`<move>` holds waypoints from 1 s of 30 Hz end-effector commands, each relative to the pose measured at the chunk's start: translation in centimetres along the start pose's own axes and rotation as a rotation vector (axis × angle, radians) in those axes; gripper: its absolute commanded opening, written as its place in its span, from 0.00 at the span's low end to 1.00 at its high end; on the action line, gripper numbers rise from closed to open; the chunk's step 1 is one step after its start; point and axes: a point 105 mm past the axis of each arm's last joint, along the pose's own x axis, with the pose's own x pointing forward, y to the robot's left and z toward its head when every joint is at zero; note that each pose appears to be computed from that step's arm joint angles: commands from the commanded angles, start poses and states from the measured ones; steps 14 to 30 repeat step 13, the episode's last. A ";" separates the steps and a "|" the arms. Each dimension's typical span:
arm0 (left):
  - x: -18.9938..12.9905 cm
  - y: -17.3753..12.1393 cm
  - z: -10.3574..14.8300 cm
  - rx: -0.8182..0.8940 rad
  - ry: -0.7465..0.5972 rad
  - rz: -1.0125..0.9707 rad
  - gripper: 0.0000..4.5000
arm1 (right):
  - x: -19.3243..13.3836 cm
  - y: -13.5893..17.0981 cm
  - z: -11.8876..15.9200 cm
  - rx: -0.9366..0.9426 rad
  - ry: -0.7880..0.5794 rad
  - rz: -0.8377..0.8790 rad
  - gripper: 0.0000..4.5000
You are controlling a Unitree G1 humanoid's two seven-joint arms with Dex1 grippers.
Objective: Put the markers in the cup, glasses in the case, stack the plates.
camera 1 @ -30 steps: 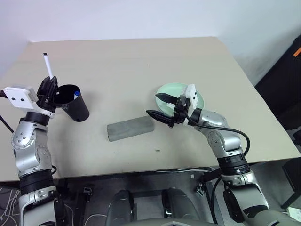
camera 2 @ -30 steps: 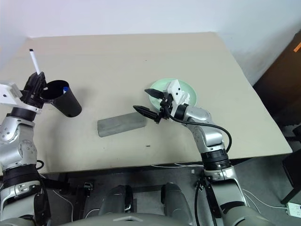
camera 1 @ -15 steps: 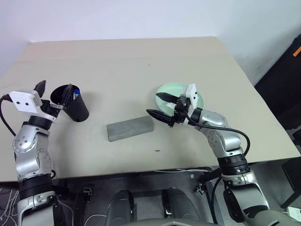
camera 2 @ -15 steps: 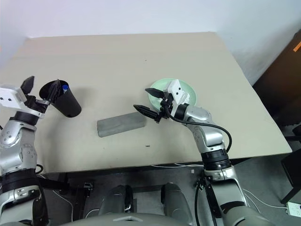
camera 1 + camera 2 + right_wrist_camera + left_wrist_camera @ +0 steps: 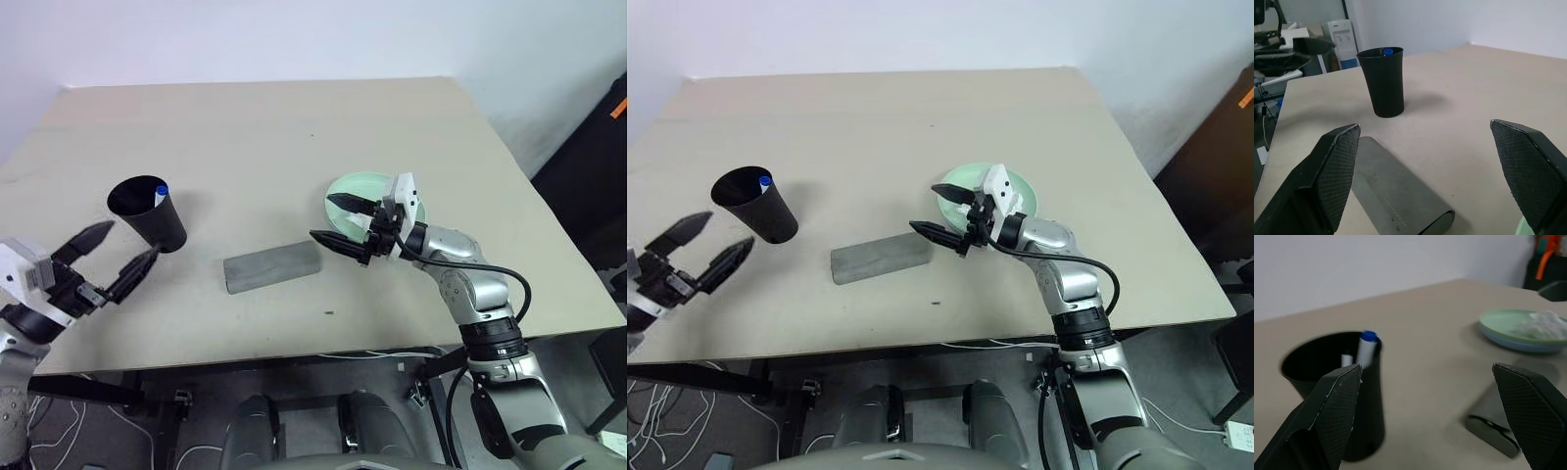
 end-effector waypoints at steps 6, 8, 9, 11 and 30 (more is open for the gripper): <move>1.9 -2.5 -2.4 -0.023 0.001 -0.107 0.99 | -1.6 0.0 0.2 -0.001 -0.002 -0.003 1.00; 2.4 -3.1 -3.1 -0.024 0.005 -0.137 0.99 | -2.1 0.2 0.0 0.002 0.004 -0.003 1.00; 2.6 -3.2 -3.3 -0.023 0.005 -0.145 0.99 | -2.2 0.3 0.0 0.003 0.005 -0.002 1.00; 3.3 -3.4 -3.5 -0.023 -0.005 -0.164 0.99 | -2.5 0.0 0.0 -0.005 0.008 -0.035 1.00; 4.0 -3.2 -3.7 -0.022 -0.021 -0.167 0.99 | -2.8 -0.3 0.1 -0.021 0.006 -0.064 1.00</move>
